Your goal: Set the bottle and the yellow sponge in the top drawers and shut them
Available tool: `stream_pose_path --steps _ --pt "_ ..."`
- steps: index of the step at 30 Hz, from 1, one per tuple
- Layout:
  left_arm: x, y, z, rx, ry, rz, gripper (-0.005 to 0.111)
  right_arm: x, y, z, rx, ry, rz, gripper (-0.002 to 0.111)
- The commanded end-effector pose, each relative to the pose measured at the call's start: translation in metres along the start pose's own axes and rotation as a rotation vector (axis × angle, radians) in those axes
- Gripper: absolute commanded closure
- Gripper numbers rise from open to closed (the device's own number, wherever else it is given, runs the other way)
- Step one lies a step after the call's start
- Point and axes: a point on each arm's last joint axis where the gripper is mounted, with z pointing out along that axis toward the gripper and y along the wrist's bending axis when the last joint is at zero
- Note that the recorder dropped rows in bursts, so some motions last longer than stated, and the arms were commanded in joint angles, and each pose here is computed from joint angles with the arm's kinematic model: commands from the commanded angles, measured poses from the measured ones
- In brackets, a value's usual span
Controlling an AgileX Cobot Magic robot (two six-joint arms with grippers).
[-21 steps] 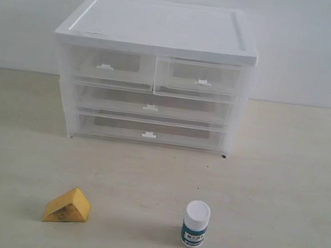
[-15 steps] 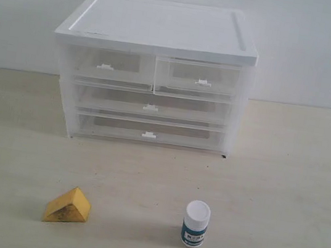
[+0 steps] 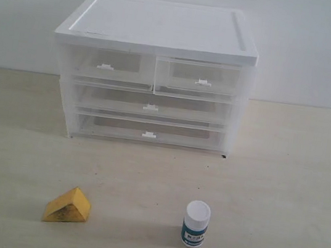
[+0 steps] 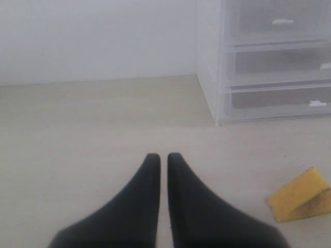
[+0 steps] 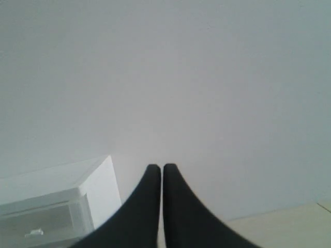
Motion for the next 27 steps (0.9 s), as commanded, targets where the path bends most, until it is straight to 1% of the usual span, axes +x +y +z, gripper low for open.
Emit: stream_pose_path --steps 1,6,9,13,16,20,23,27 --pt "0.001 0.0 0.0 -0.001 -0.002 -0.01 0.102 -0.02 0.005 0.013 -0.002 -0.006 -0.01 0.108" --pt "0.001 0.0 0.0 -0.001 -0.003 -0.01 0.102 -0.037 0.011 0.043 -0.013 0.048 -0.099 0.108" --pt "0.001 0.0 0.0 -0.001 -0.003 -0.01 0.102 -0.039 0.015 0.064 -0.039 0.076 -0.17 0.108" --pt "0.001 0.0 0.0 -0.001 -0.003 -0.01 0.102 -0.04 0.019 0.093 -0.077 0.092 -0.15 0.108" --pt "0.001 0.0 0.0 -0.001 -0.003 -0.01 0.102 -0.032 0.022 0.11 -0.118 0.119 -0.148 0.108" --pt "0.001 0.0 0.0 -0.001 -0.001 -0.01 0.102 -0.013 0.029 0.128 -0.207 0.144 -0.123 0.108" --pt "0.001 0.0 0.0 -0.001 -0.001 -0.01 0.102 0.002 0.034 0.139 -0.242 0.173 -0.121 0.108" --pt "0.001 0.0 0.0 -0.001 -0.001 -0.01 0.102 0.023 0.042 0.149 -0.249 0.199 -0.14 0.108"
